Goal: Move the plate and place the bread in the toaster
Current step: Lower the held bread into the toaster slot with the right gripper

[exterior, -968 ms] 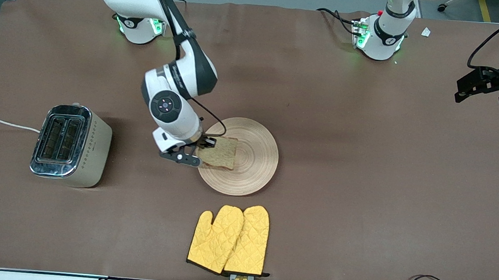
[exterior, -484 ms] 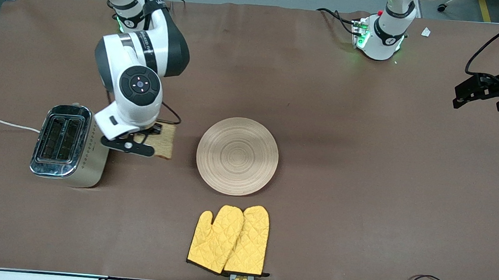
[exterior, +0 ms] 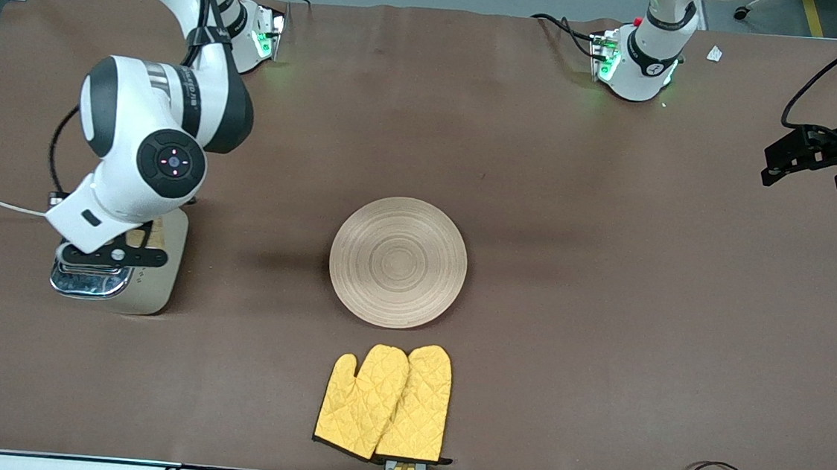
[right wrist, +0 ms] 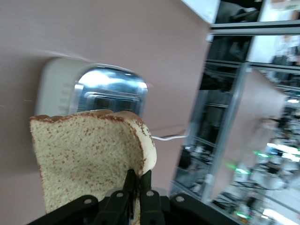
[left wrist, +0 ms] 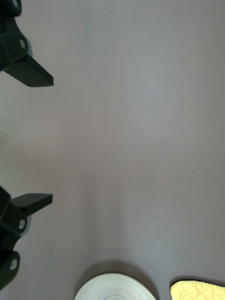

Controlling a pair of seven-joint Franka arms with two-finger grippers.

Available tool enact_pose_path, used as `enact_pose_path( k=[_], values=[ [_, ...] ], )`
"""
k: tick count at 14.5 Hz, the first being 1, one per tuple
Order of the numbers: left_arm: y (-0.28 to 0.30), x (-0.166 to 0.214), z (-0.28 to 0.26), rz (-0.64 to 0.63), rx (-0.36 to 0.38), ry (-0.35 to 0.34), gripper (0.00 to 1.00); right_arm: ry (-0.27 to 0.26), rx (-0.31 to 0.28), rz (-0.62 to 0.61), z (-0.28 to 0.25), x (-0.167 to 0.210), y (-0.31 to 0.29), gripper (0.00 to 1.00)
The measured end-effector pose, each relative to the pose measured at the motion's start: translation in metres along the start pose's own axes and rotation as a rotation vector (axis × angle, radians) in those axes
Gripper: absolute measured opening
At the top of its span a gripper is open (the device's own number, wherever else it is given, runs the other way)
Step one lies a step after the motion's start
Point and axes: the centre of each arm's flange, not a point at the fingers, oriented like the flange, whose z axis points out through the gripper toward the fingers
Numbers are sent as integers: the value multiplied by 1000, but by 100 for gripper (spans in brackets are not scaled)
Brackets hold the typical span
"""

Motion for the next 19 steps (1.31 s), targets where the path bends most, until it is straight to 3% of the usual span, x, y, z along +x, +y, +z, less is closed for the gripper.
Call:
enact_pose_path(
  k=[3, 4, 10, 19],
  values=[
    [3, -2, -3, 5, 0, 6, 100, -29, -135, -38, 24, 1, -2, 7],
    [5, -2, -4, 9, 0, 8, 100, -26, -156, -53, 32, 2, -7, 7],
    [12, -4, -6, 22, 0, 11, 100, -18, -211, -26, 68, 2, -28, 7],
    [13, -3, 1, 25, 1, -12, 100, -11, -224, 123, 83, -4, -50, 7]
  ],
)
